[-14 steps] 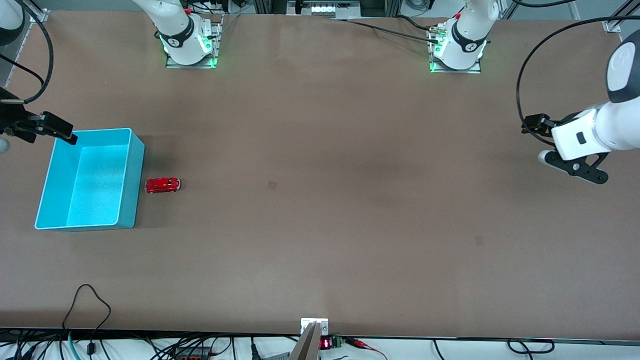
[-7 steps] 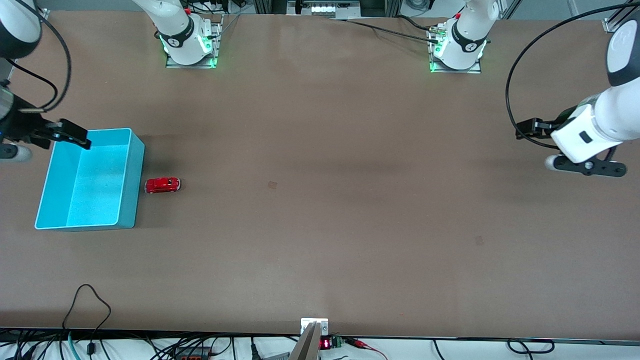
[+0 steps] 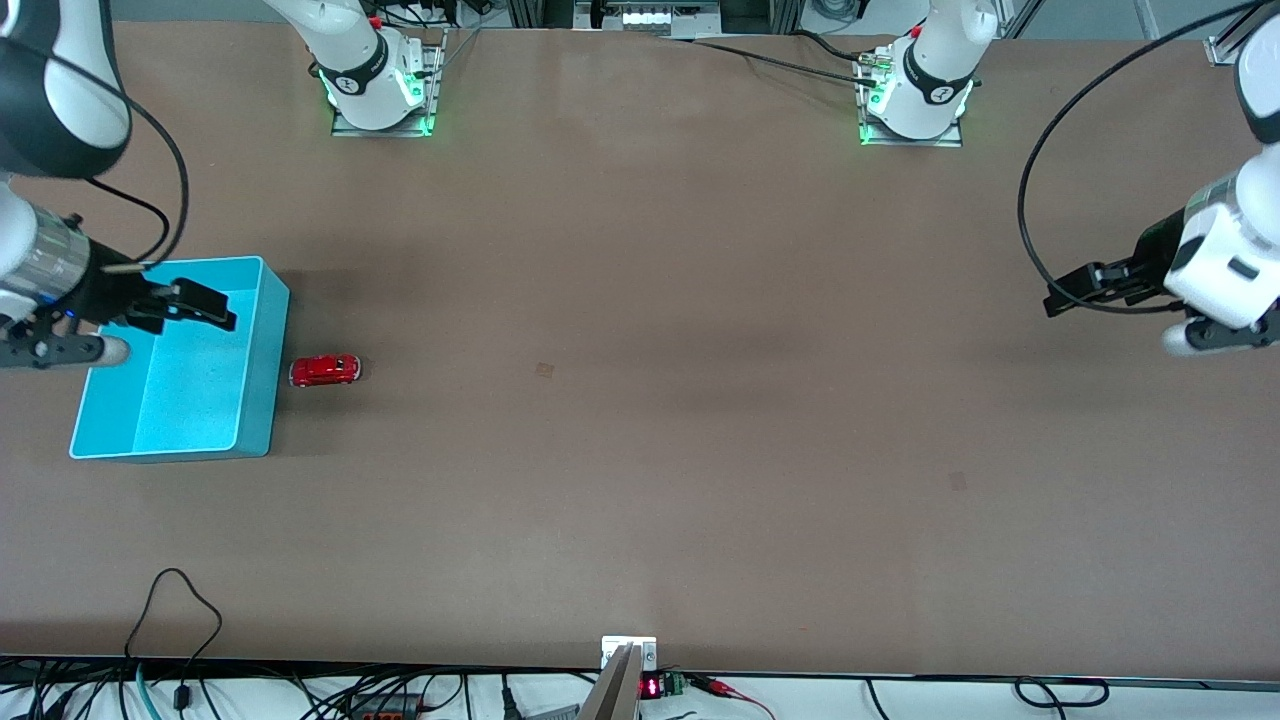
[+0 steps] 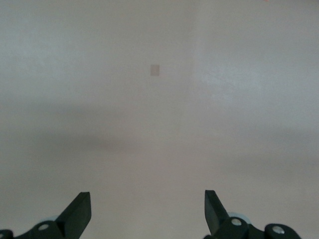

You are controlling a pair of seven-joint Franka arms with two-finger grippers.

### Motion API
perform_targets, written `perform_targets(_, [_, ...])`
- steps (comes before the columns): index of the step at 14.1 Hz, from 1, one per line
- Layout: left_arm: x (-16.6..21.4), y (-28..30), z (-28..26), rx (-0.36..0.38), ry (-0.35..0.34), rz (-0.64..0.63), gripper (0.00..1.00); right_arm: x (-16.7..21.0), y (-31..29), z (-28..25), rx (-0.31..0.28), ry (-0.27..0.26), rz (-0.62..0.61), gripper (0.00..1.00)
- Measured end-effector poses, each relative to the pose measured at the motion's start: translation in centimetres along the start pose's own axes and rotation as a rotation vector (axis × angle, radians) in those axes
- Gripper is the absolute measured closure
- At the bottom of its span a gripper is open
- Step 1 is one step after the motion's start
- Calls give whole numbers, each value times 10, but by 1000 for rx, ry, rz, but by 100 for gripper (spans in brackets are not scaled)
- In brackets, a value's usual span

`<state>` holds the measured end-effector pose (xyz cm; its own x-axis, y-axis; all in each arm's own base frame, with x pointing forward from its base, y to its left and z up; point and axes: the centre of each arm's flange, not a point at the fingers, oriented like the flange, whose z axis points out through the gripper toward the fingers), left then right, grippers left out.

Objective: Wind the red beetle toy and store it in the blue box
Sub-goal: 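Move the right gripper over the car beside the cyan box, then lower and close the right gripper on the red car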

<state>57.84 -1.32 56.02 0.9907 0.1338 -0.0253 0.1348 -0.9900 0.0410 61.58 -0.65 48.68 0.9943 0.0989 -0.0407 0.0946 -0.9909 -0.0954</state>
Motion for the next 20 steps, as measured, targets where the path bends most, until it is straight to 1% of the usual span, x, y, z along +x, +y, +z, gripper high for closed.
perform_targets(3, [-25, -8, 0, 32, 13, 67, 0, 13, 3, 29, 8, -37, -175, 0])
perform_targets(7, [-33, 9, 1, 45, 9, 115, 0, 26, -6, 81, 20, -91, -348, 0])
perform_targets(9, [-35, 14, 1, 47, 0, 124, 0, 27, -11, 110, 25, -98, -491, 0])
perform_targets(11, [-36, 16, -2, 48, -2, 126, 0, 24, -11, 134, 32, -102, -676, 0])
perform_targets(13, [-38, 18, -4, 50, -13, 131, 0, 23, -6, 154, 42, -123, -863, 0])
perform_targets(15, [-40, 24, -6, 51, -16, 142, 0, 26, 2, 177, 43, -135, -1024, 0])
perform_targets(17, [-45, 40, -9, 53, -18, 171, 0, 29, 5, 201, 55, -148, -1140, 0])
perform_targets(20, [-51, 49, -24, 57, -29, 188, 0, 28, 7, 225, 80, -173, -1251, 0])
